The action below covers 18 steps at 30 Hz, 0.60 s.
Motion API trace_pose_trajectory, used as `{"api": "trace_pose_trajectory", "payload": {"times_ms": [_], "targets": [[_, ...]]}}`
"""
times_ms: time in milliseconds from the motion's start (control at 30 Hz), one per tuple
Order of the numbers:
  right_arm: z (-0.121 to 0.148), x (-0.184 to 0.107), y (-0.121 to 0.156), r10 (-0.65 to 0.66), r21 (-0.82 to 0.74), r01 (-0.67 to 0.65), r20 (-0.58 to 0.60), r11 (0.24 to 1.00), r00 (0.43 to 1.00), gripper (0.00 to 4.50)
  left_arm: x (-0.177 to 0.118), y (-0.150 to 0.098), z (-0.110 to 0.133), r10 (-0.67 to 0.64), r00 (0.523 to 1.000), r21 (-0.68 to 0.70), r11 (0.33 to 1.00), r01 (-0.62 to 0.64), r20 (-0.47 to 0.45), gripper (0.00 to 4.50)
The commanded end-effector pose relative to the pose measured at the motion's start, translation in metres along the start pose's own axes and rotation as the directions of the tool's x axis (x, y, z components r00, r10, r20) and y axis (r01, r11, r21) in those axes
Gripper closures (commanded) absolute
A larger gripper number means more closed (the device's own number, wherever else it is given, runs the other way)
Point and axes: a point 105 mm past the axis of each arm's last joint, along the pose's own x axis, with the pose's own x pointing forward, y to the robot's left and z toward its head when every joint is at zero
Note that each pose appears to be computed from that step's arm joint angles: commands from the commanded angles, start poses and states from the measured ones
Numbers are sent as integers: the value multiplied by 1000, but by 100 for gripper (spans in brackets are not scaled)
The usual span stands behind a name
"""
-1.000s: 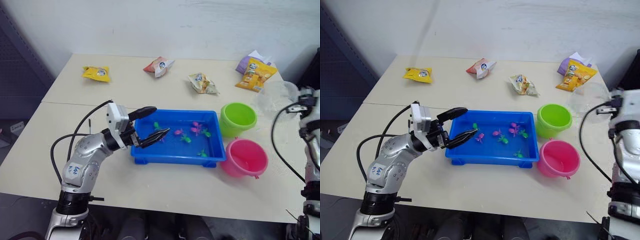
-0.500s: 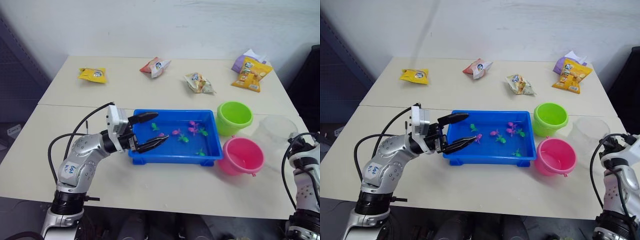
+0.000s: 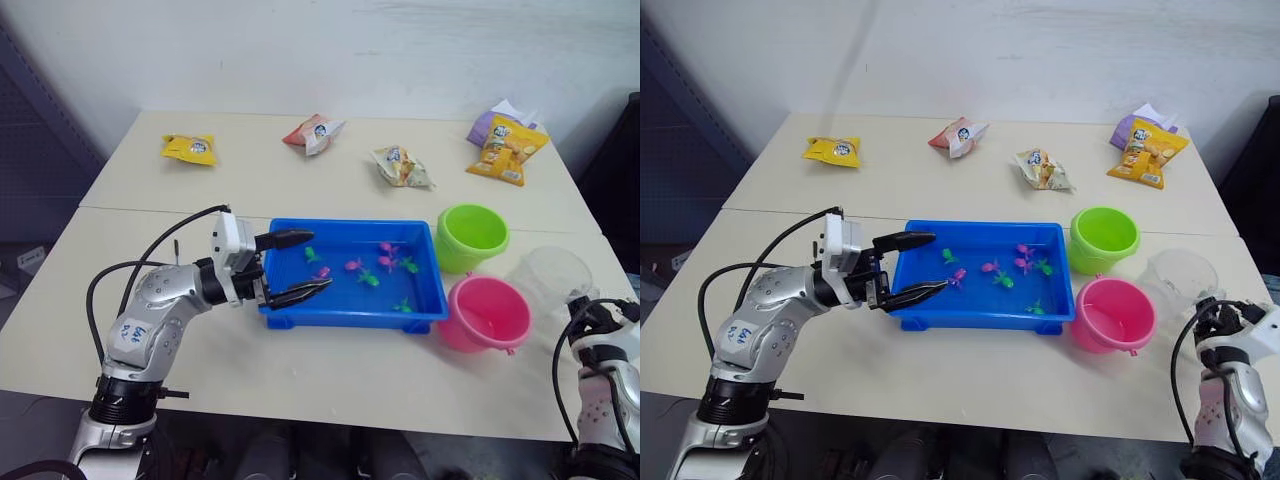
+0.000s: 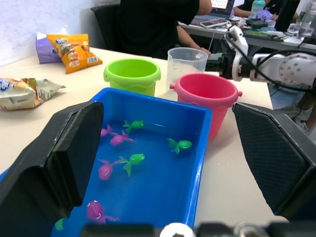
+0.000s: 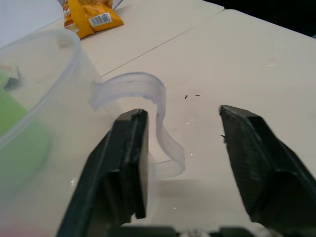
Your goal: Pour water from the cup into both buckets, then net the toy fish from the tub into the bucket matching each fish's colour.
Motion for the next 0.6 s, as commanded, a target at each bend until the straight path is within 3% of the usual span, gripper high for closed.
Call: {"api": "trace_pose_trajectory", "payload": {"times_ms": [33,200,300,333,433,533,600], "targets": [[22,-17,-11,-22,-68,23,11,997,1000,13,-11,0,3,14,1000,26,1000,-14,-8,0],[26,-46,-23,-5,-133,-5,-70,991,998,1,-29,1,-5,55,997,10,998,-55,-50,0],[29,-69,-15,116,-106,-135,-165,985,979,1,-46,2,-14,91,991,16,996,-90,-100,0],[42,-80,-3,232,-187,-257,-145,948,962,1,-58,3,-15,118,987,38,993,-115,-112,0],[69,-105,33,509,-382,-518,-133,766,851,1,-84,5,-13,199,969,89,978,-187,-147,0],[94,-111,70,668,-415,-643,-104,644,736,1,-127,8,-19,390,904,135,919,-370,-178,0],[91,-116,86,746,-376,-743,-173,553,643,1,-148,7,-33,477,853,158,878,-452,-212,0]]}}
